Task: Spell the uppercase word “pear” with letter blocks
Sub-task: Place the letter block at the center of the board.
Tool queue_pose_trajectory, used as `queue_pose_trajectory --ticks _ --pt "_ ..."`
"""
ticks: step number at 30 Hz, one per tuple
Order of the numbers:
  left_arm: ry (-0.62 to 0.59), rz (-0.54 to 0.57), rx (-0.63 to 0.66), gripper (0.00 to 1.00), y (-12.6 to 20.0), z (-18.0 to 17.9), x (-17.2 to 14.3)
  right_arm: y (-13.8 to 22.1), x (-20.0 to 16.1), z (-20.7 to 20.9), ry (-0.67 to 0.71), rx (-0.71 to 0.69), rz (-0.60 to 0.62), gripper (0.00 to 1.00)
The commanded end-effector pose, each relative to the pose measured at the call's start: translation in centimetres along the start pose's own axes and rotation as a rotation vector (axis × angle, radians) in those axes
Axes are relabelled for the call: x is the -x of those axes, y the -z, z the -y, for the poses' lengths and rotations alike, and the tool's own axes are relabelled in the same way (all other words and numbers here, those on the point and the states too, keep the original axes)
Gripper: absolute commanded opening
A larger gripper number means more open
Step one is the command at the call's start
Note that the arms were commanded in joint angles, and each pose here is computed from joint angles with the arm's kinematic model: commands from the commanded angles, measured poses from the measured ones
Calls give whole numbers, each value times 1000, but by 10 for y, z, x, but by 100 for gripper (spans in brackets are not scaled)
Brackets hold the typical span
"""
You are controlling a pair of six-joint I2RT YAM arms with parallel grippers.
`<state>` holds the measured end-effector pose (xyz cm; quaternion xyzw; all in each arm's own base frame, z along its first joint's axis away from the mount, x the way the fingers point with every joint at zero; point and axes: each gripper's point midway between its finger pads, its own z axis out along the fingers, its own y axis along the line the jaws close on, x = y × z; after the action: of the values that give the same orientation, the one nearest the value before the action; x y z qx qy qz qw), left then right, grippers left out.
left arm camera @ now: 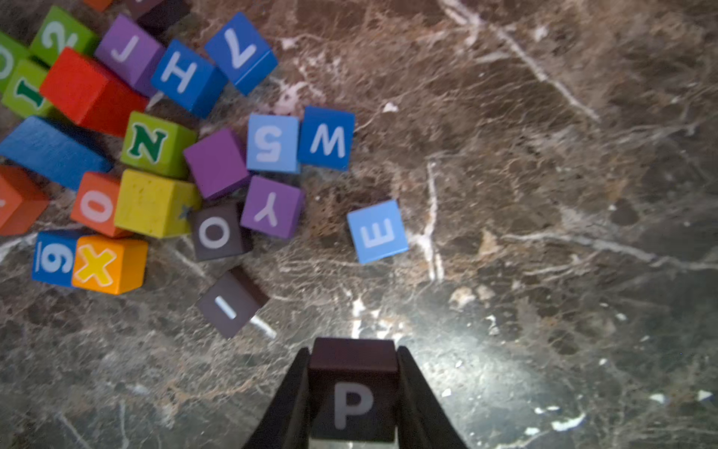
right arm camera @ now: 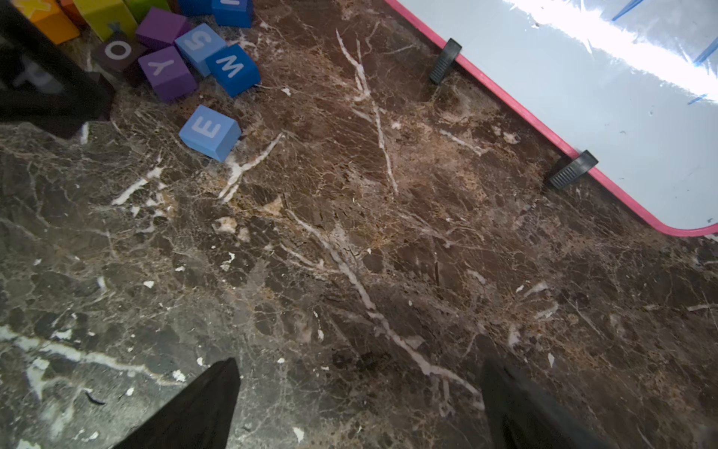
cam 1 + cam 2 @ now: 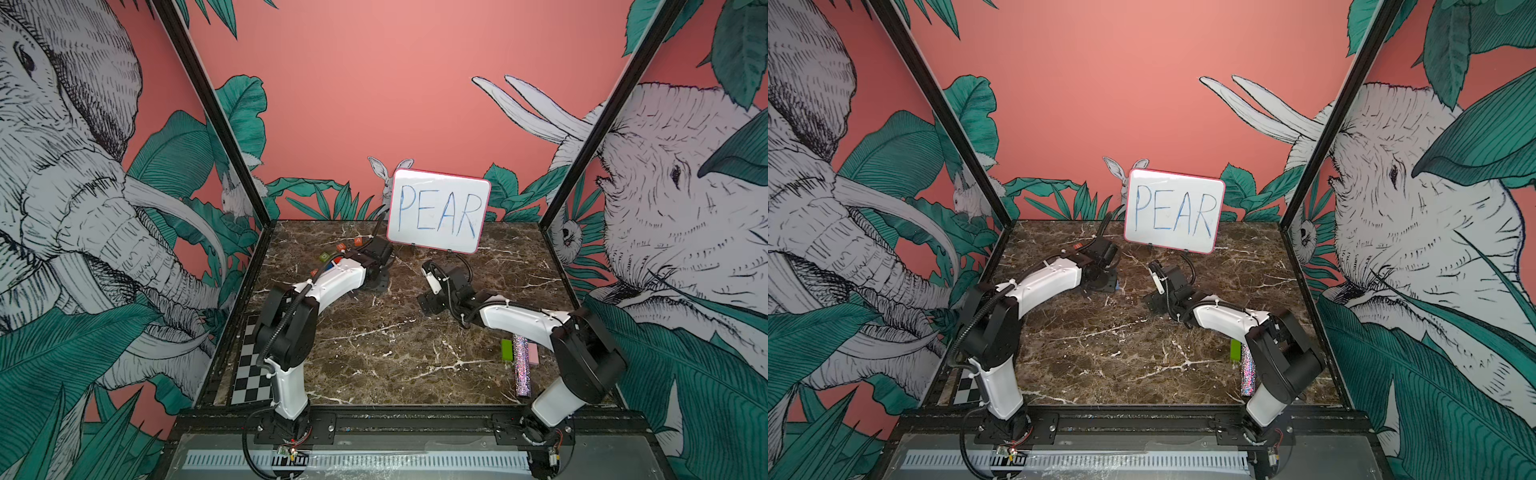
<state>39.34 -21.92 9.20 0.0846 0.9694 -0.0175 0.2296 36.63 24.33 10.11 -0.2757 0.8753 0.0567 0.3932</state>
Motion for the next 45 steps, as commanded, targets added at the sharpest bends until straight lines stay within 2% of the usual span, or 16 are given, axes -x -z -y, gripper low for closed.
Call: queue_pose_trajectory --ticks 1,7,12,19,30,45 --pt "14 11 -7 23 -3 11 13 -2 2 17 -53 -38 24 99" --pt "-6 7 -35 23 -22 35 32 -14 -1 39 -132 -59 32 99" --pt "-33 3 -50 23 -37 52 55 -32 15 58 -199 -63 81 99" --pt "-52 10 -38 24 -54 63 77 -52 28 65 -217 -75 127 99" --pt "-25 -8 -71 26 -74 75 75 -62 21 60 -243 -38 106 99" --pt "-58 -11 -81 26 -86 89 81 -67 17 55 -237 -14 94 99"
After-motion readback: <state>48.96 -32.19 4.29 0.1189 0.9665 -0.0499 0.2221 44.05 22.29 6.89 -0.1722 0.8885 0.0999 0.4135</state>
